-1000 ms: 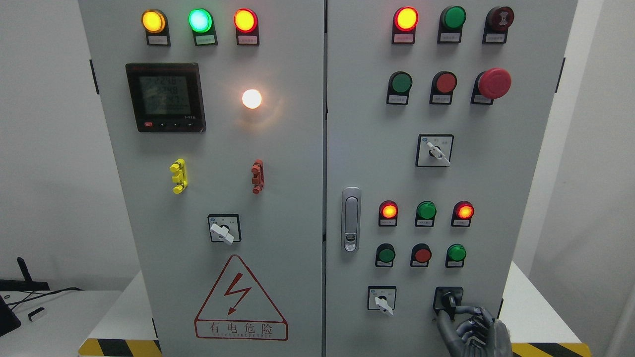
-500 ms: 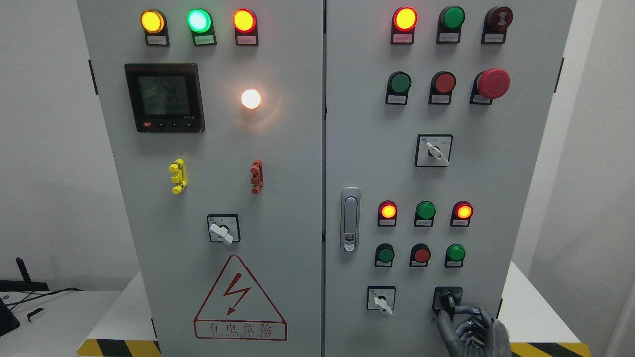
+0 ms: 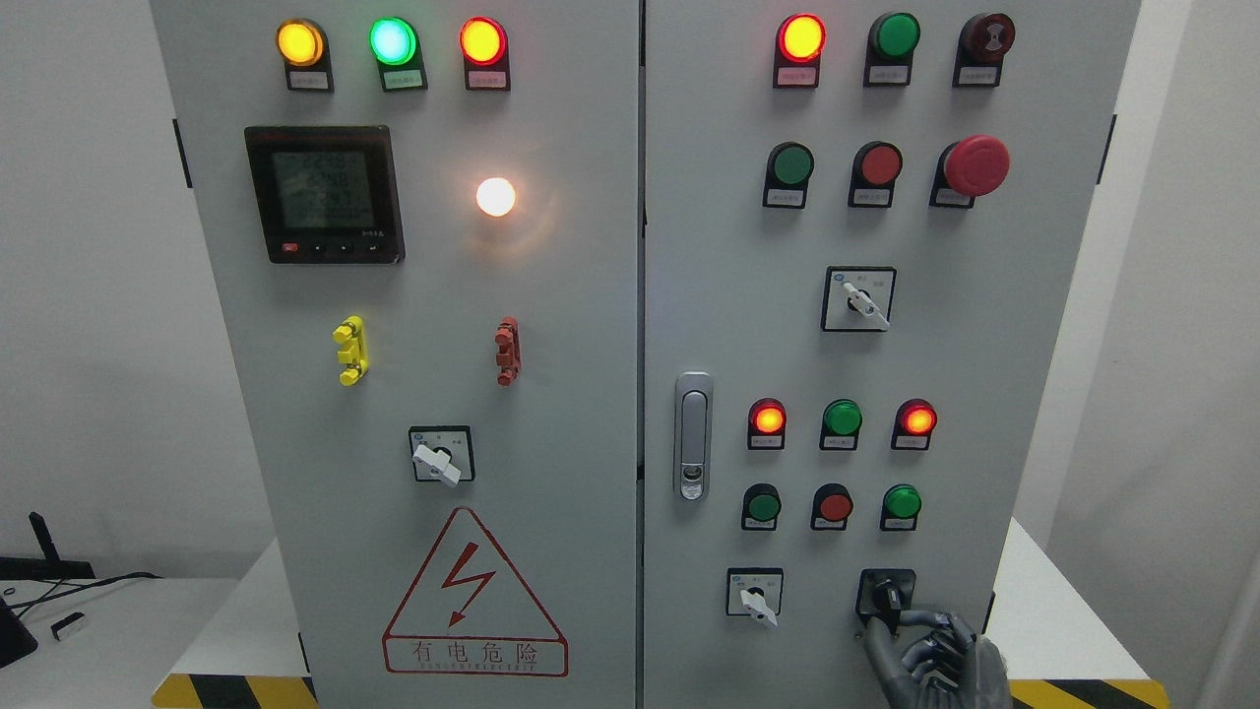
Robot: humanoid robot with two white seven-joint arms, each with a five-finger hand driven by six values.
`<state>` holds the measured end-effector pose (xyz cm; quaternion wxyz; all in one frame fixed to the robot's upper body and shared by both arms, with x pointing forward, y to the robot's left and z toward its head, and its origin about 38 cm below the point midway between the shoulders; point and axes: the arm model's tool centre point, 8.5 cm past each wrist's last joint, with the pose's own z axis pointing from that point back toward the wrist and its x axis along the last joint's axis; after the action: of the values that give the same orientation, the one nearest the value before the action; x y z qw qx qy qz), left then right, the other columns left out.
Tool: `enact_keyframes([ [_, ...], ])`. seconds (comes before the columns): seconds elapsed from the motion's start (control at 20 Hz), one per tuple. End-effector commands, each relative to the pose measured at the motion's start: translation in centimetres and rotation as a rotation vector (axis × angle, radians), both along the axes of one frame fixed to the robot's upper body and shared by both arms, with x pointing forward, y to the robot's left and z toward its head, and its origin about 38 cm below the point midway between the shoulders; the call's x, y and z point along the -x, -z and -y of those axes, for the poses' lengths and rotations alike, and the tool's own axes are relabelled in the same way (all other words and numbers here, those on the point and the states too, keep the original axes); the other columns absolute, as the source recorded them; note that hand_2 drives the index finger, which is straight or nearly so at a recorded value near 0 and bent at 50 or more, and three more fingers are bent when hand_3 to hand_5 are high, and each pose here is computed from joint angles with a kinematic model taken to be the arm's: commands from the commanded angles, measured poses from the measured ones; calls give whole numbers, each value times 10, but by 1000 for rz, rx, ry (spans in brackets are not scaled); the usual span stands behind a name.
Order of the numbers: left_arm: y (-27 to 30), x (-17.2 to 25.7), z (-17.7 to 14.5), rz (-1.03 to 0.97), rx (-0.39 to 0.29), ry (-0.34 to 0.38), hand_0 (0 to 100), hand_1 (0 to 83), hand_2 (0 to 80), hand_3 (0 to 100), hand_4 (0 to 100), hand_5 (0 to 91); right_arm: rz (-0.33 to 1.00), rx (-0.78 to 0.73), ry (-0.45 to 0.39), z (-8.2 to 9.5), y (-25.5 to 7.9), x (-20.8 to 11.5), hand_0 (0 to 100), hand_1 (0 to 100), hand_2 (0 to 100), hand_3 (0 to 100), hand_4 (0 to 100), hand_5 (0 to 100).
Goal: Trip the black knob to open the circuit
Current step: 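Close the right hand fingers around the black rotary knob, then twist the black knob with the right hand to trip it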
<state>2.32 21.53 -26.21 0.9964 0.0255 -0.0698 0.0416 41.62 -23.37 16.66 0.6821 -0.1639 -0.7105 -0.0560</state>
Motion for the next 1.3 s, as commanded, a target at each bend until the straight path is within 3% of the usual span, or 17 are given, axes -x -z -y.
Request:
enact_keyframes([
  [0.0, 0, 0, 0, -1, 1, 31, 120, 389, 0, 0, 0, 0, -2, 3, -28, -11, 0, -2, 340, 760, 516, 861, 913, 998],
  [1.25, 0, 0, 0, 0, 0, 31, 120, 389, 0, 0, 0, 0, 1, -10, -47, -20, -2, -6, 341, 734, 522, 872, 915, 999],
])
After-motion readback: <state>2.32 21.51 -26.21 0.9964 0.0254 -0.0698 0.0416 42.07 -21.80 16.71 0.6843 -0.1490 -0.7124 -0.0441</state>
